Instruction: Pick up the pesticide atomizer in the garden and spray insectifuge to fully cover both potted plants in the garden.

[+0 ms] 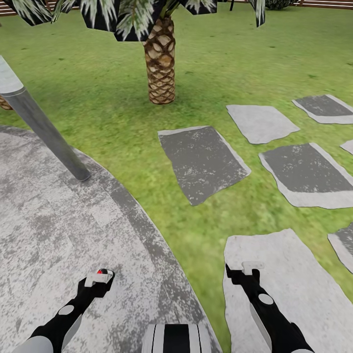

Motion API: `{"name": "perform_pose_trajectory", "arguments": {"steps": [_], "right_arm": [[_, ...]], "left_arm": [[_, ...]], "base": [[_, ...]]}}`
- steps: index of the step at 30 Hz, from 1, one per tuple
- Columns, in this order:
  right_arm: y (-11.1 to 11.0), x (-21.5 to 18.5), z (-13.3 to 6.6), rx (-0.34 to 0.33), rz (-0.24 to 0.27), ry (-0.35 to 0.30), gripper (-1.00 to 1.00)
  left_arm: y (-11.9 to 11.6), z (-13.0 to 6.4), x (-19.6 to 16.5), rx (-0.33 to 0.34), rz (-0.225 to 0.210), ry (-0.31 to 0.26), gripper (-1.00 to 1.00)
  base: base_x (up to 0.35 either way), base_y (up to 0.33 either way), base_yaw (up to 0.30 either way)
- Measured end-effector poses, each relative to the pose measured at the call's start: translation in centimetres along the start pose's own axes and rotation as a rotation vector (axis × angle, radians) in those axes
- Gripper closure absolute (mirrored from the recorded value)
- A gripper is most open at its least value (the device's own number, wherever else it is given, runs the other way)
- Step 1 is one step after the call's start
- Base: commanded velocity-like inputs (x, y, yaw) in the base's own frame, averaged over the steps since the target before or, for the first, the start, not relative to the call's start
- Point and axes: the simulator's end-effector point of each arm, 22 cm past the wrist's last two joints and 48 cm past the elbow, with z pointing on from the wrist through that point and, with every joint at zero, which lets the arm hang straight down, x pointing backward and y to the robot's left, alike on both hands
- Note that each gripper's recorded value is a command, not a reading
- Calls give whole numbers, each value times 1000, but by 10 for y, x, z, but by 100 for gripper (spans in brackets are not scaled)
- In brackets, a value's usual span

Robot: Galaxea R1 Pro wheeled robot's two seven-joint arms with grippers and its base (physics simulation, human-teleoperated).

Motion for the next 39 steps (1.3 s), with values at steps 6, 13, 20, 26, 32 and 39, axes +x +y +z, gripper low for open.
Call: {"name": "perform_pose_trajectory", "arguments": {"steps": [6,13,20,26,32,39], "right_arm": [[0,-3,-1,-2,0,-5,-100],[0,-4,-1,-1,0,-6,-100],[0,-6,-2,-1,0,-11,-100],[0,-6,-2,-1,0,-10,-100],[0,-6,-2,-1,0,-9,-100],[0,-5,-2,-1,0,-9,-100]], "left_arm": [[0,-1,-3,-1,-1,-5,-100],[0,-1,-4,-1,-1,-7,-100],[1,-1,-6,-1,-1,-11,-100],[0,-1,-6,-1,-1,-12,-100],[0,-1,-6,-1,-2,-12,-100],[0,-1,-7,-1,-2,-13,-100]], "base": [[0,0,-34],[0,0,-4],[0,0,0],[0,0,0],[0,0,0],[0,0,0]]}}
